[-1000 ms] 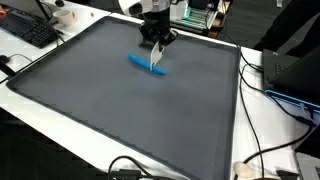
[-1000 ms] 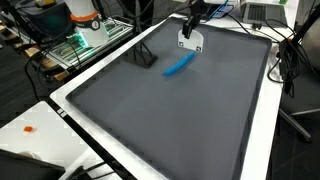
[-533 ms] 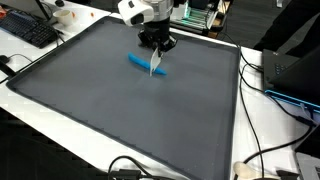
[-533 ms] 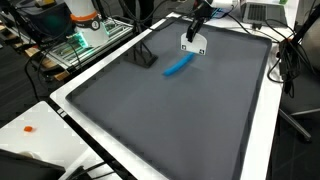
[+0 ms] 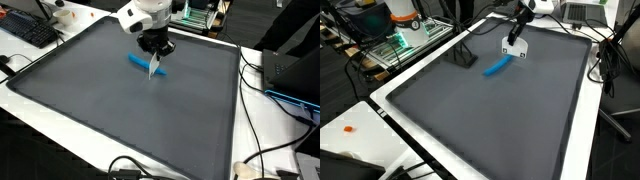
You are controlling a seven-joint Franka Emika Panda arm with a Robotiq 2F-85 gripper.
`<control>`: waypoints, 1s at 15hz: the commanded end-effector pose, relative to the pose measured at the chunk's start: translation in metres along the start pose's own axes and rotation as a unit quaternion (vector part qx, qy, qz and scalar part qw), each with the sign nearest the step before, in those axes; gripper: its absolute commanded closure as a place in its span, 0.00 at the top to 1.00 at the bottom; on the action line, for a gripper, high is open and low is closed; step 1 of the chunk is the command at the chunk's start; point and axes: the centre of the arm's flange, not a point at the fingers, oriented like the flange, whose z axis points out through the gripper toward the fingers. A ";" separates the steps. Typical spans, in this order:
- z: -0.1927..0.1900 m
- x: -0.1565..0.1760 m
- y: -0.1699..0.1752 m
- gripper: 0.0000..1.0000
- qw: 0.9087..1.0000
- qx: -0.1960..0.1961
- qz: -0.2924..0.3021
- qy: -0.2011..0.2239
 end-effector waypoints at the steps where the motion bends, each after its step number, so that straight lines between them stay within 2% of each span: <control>1: 0.008 0.005 0.001 0.02 1.000 -0.011 -0.008 -0.002; 15: 0.041 0.003 -0.005 0.02 1.000 -0.008 -0.006 -0.023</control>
